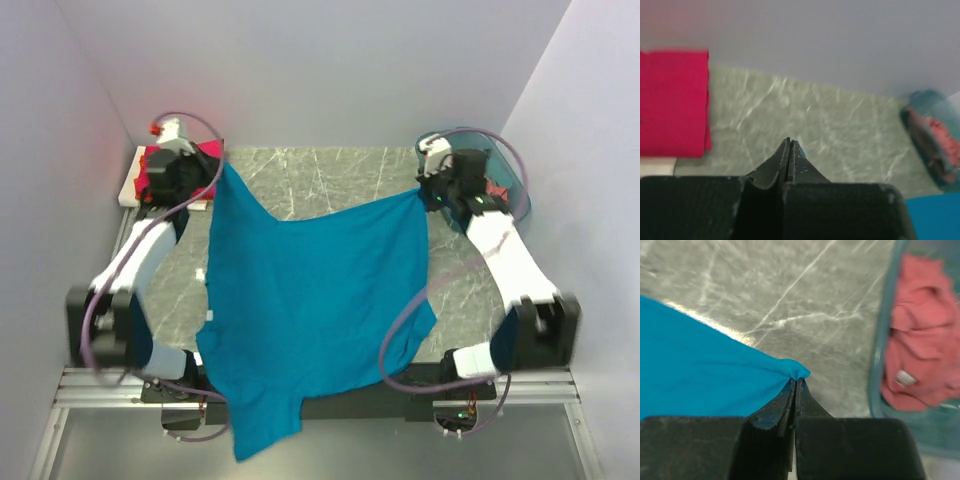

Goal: Fold and stack the t-shirts
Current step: Flatten the tshirt out

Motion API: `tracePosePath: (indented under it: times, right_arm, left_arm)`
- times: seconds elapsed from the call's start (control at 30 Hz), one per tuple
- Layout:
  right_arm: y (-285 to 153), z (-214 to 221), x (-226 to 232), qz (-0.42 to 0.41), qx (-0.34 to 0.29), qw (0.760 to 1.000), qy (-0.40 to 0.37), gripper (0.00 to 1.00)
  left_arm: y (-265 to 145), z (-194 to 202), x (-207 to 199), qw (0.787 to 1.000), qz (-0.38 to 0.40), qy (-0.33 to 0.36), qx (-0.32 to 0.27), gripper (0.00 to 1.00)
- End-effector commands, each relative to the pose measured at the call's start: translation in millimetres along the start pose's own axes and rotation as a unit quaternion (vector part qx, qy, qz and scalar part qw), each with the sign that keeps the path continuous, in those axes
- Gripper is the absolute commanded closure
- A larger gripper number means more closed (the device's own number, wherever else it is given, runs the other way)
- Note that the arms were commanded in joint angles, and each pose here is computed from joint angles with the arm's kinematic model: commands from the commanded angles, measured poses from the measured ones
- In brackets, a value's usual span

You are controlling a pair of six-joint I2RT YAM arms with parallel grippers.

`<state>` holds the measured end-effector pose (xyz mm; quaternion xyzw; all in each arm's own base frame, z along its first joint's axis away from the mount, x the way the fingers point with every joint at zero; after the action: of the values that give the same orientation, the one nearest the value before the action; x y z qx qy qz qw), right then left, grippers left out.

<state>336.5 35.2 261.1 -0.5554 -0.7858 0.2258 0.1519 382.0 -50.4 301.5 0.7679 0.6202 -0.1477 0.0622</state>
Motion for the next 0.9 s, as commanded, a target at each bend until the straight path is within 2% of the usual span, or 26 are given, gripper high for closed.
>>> tracePosePath:
  times: [0.0,0.03,0.07,0.1,0.13,0.17,0.2,0.27,0.4,0.53,0.87]
  right_arm:
    - [51,-23,-11,-0.009,-0.034,0.999,-0.004,1.00]
    - [84,0,-17,-0.010,0.023,1.000,0.011,1.00]
    - [97,-13,-21,-0.010,0.023,1.000,0.013,1.00]
    - [110,-10,-25,-0.007,0.037,0.999,0.017,1.00]
    - [132,7,-28,-0.006,0.074,0.997,0.031,1.00]
    - [140,-2,-33,0.003,0.071,0.997,0.031,1.00]
    - [146,-3,-36,0.010,0.074,0.997,0.032,1.00]
    - [158,-1,-41,0.020,0.081,0.996,0.038,1.00]
    - [165,-8,-47,0.032,0.076,0.996,0.037,1.00]
    - [174,-10,-52,0.034,0.077,0.995,0.043,1.00]
    - [170,4,-59,0.024,0.084,0.994,0.058,1.00]
  left_arm:
    - [43,7,6,1.000,0.016,0.006,0.007,1.00]
    - [65,39,19,0.998,0.005,-0.009,0.059,1.00]
    - [75,48,23,0.997,0.001,-0.013,0.077,1.00]
    - [89,38,20,0.997,0.006,-0.012,0.074,1.00]
    - [104,64,31,0.993,-0.007,-0.022,0.118,1.00]
    - [112,69,33,0.991,-0.012,-0.022,0.128,1.00]
    - [122,56,32,0.993,-0.010,-0.015,0.118,1.00]
    - [135,71,40,0.989,-0.023,-0.013,0.144,1.00]
    - [154,57,43,0.991,-0.023,0.012,0.133,1.00]
    - [162,60,44,0.989,-0.015,0.015,0.144,1.00]
    - [134,44,35,0.993,0.006,0.033,0.117,1.00]
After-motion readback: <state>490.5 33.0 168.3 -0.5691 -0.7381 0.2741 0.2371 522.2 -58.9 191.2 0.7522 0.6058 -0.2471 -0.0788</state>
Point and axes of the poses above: each gripper's point midway between its finger pads, its own y axis out along the fingers, its own x axis along the line the jaws close on, z = x × y, the point moved 7 cm from there along -y, back along the fingers, and after that the axes turned 8 degrees about y, right-handed, at the moved point
